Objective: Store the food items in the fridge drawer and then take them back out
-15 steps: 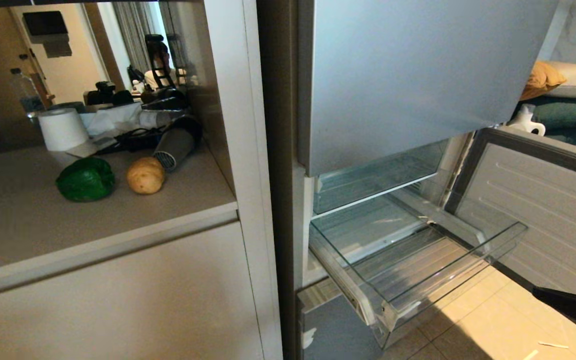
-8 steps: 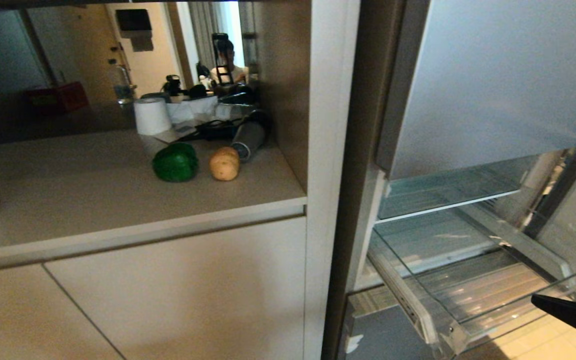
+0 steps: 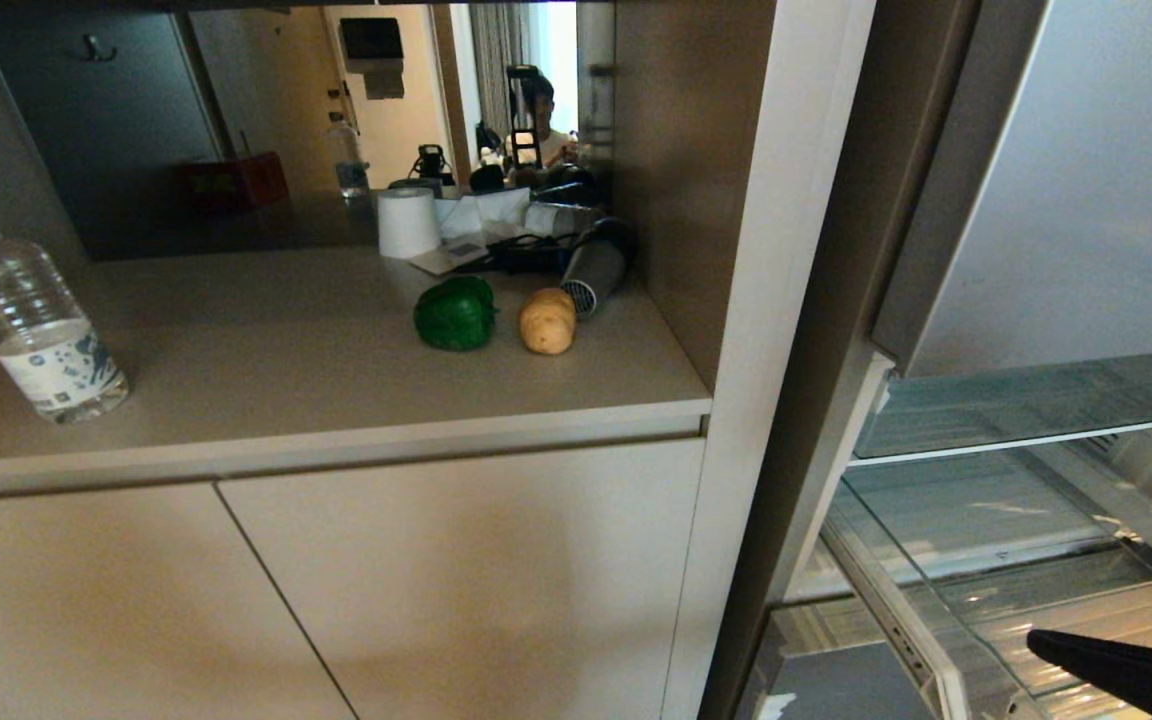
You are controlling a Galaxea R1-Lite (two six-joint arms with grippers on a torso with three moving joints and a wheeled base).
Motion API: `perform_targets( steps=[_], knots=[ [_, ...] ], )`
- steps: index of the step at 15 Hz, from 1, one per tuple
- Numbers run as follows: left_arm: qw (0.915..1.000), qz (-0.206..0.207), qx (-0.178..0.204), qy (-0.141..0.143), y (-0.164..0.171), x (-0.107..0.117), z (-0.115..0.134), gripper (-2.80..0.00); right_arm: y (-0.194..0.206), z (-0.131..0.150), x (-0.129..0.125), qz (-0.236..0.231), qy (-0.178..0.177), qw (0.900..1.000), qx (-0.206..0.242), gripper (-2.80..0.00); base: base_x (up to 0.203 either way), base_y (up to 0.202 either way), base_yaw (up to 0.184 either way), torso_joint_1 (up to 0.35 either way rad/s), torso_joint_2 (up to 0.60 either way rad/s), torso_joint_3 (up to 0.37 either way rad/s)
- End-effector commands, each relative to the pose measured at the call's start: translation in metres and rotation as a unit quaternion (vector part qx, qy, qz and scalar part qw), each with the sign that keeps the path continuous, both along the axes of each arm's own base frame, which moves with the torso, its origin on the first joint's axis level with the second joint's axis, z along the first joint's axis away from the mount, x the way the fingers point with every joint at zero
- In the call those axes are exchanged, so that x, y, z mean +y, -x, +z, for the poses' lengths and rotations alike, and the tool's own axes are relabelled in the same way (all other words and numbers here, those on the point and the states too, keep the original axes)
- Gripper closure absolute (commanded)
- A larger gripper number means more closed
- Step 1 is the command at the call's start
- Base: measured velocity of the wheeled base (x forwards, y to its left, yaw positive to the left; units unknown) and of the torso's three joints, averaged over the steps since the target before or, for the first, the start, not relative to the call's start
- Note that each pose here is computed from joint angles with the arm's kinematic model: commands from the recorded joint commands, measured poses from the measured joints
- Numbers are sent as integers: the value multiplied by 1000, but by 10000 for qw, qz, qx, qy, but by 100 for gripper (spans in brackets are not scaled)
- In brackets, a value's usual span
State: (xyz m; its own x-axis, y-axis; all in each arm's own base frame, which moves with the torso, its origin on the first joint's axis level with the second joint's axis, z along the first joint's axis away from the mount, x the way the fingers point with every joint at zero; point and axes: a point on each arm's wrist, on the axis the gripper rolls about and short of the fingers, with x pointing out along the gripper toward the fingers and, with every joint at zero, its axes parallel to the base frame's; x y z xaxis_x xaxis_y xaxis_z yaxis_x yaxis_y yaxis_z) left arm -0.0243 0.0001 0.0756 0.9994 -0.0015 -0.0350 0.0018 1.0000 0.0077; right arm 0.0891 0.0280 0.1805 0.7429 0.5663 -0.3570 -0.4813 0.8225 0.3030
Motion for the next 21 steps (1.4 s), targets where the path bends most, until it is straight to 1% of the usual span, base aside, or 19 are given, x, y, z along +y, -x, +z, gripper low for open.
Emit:
perform_targets(
  steps=[1,3,5,7,9,10,12,14,16,19,21],
  knots=[
    [10000,0,2,0,0,0,0,0,-14,0,11,617,63,9979,197,0,0,0,0,0,0,0],
    [10000,0,2,0,0,0,0,0,-29,3,28,1262,242,9914,250,0,0,0,0,0,0,0],
    [10000,0,2,0,0,0,0,0,-47,12,48,1689,311,9848,264,0,0,0,0,0,0,0],
    [10000,0,2,0,0,0,0,0,-72,24,69,1895,304,9811,246,0,0,0,0,0,0,0],
    [10000,0,2,0,0,0,0,0,-95,34,92,1966,241,9798,285,0,0,0,0,0,0,0],
    [10000,0,2,0,0,0,0,0,-106,38,108,1886,238,9812,342,0,0,0,0,0,0,0],
    [10000,0,2,0,0,0,0,0,-131,41,141,1457,369,9880,352,0,0,0,0,0,0,0],
    [10000,0,2,0,0,0,0,0,-157,49,174,972,470,9941,105,0,0,0,0,0,0,0],
    [10000,0,2,0,0,0,0,0,-183,61,200,635,415,9969,-216,0,0,0,0,0,0,0],
    [10000,0,2,0,0,0,0,0,-216,66,229,163,384,9976,-559,0,0,0,0,0,0,0],
    [10000,0,2,0,0,0,0,0,-229,66,241,15,360,9970,-688,0,0,0,0,0,0,0]
  ],
)
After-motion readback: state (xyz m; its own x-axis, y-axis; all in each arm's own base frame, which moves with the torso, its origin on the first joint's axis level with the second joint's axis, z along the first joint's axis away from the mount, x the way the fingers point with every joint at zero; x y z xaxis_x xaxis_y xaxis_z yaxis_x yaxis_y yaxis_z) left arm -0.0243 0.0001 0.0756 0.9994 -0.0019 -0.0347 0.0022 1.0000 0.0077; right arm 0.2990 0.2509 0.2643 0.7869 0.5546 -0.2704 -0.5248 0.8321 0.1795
